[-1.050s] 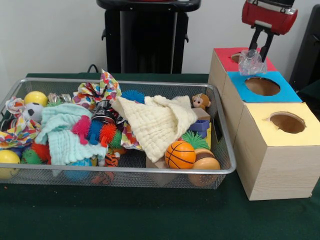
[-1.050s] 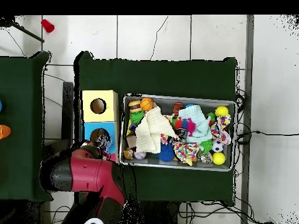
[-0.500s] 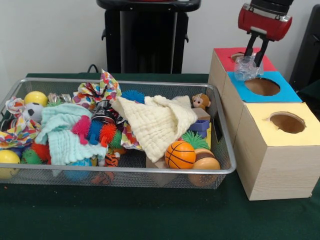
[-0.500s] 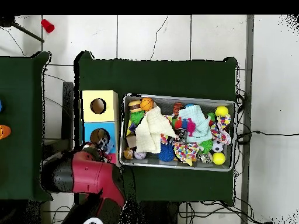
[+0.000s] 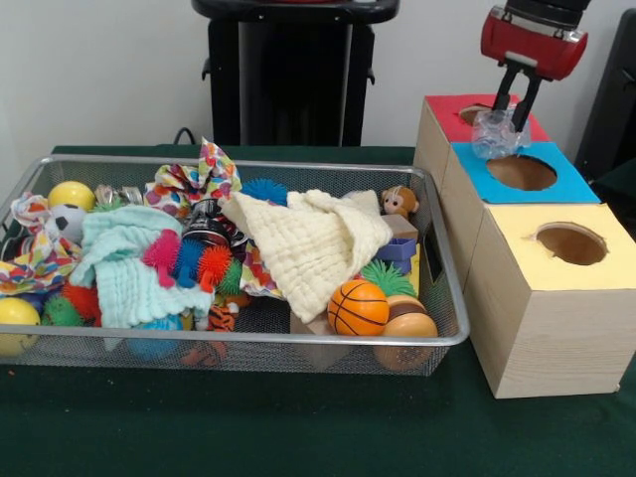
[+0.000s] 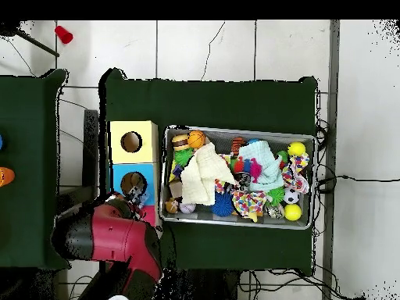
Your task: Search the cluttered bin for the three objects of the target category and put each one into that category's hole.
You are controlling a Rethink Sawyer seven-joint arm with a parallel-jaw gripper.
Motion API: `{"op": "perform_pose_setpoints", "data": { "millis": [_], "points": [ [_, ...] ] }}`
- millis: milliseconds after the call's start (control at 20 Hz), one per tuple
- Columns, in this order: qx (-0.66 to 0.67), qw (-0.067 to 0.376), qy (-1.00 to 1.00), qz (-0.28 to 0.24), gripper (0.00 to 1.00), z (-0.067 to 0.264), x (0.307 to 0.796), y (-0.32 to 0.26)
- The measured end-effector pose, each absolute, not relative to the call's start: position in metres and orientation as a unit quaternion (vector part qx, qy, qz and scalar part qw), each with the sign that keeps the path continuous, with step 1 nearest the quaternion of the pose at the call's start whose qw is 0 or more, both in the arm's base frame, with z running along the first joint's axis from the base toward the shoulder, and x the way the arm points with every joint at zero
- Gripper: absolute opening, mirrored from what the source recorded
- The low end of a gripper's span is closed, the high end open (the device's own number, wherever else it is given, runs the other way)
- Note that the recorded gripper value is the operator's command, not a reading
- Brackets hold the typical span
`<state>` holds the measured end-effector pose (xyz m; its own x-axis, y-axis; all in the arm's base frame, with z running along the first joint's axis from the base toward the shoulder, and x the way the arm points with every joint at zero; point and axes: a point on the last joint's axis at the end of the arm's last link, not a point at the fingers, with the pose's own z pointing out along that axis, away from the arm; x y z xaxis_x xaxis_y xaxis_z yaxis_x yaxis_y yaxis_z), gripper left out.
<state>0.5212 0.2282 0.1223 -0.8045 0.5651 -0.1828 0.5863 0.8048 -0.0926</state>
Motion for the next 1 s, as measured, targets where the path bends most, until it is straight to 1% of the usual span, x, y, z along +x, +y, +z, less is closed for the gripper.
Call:
{"op": "perform_pose_setpoints", "data": {
  "millis": [450, 500, 850, 1000],
  "points": [
    [0.313, 0.073, 0.944, -0.072, 0.0, 0.122, 0.524, 0.223],
    [0.314, 0.073, 0.944, -0.072, 1.0, 0.122, 0.525, 0.222],
    [0.319, 0.067, 0.942, -0.085, 1.0, 0.112, 0.524, 0.211],
    [0.32, 0.066, 0.941, -0.085, 1.0, 0.113, 0.524, 0.21]
  ]
}}
